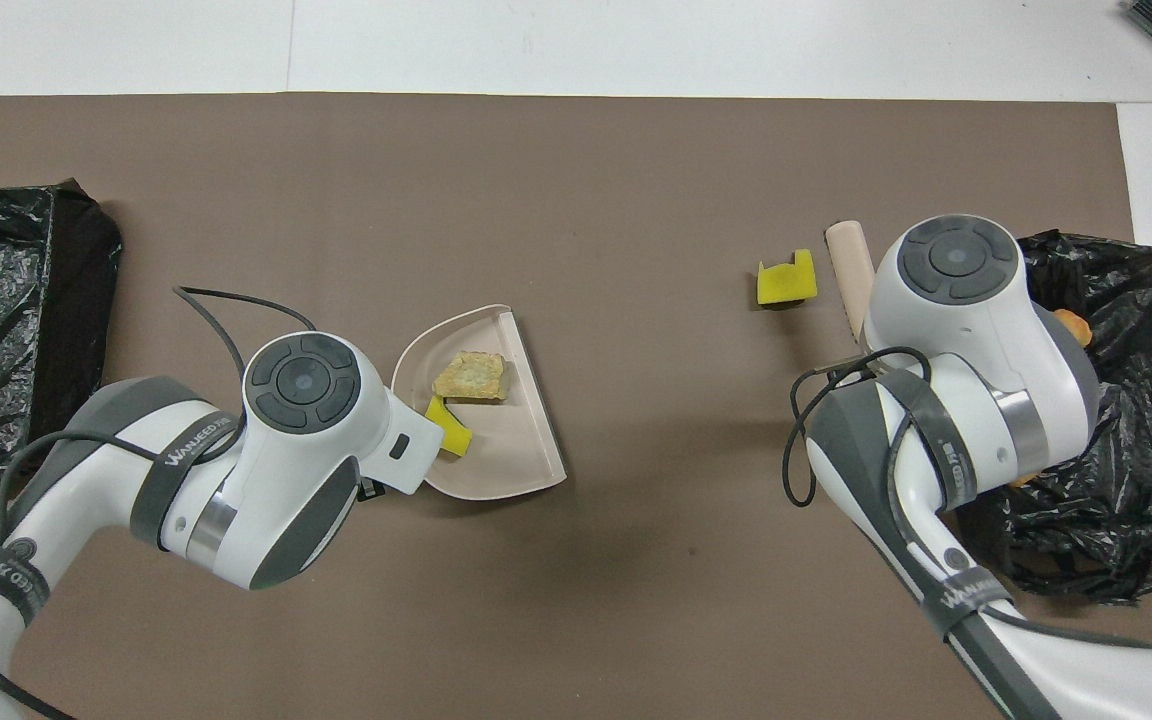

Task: Sweep and dump trash in bin
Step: 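Sweep the yellow sponge into the dustpan with the right gripper, then carry the dustpan to the bin with the left gripper while the right gripper withdraws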

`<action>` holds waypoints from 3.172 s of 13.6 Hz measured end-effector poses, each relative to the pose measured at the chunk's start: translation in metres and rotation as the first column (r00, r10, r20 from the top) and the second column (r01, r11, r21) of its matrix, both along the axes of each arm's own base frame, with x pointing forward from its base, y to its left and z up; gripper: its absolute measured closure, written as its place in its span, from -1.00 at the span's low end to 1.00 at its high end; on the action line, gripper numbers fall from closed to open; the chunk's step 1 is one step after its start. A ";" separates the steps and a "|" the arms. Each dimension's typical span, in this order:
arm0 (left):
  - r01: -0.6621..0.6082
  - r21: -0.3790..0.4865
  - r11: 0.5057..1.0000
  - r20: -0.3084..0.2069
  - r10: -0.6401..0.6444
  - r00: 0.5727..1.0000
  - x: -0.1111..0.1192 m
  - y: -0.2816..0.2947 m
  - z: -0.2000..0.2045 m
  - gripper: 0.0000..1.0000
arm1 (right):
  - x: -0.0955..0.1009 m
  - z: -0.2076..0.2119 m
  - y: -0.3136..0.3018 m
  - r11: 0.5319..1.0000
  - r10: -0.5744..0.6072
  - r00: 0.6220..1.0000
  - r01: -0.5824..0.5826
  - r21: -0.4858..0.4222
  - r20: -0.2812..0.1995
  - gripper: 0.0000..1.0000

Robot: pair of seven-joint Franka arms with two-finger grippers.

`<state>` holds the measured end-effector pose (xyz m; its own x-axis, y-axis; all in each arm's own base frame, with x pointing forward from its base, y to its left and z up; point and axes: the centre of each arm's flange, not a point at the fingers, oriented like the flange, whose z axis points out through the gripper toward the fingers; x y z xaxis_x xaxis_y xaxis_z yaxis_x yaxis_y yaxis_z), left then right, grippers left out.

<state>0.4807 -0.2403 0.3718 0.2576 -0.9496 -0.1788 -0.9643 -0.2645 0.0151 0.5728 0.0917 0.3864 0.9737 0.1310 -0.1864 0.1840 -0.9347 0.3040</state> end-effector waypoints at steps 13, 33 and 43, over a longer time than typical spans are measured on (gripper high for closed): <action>-0.081 0.003 0.997 -0.010 0.081 0.997 0.015 -0.011 -0.008 0.37 | -0.014 -0.070 0.146 0.983 0.164 0.980 -0.153 0.106 -0.112 0.48; 0.124 -0.013 0.992 -0.047 -0.125 0.991 0.011 -0.014 -0.013 0.37 | -0.036 0.007 0.180 0.823 0.020 0.980 0.095 0.560 -0.196 0.48; 0.246 -0.032 0.969 0.079 -0.243 0.967 0.056 0.126 0.094 0.37 | -0.054 0.022 0.151 0.926 -0.118 0.968 0.187 0.329 -0.220 0.48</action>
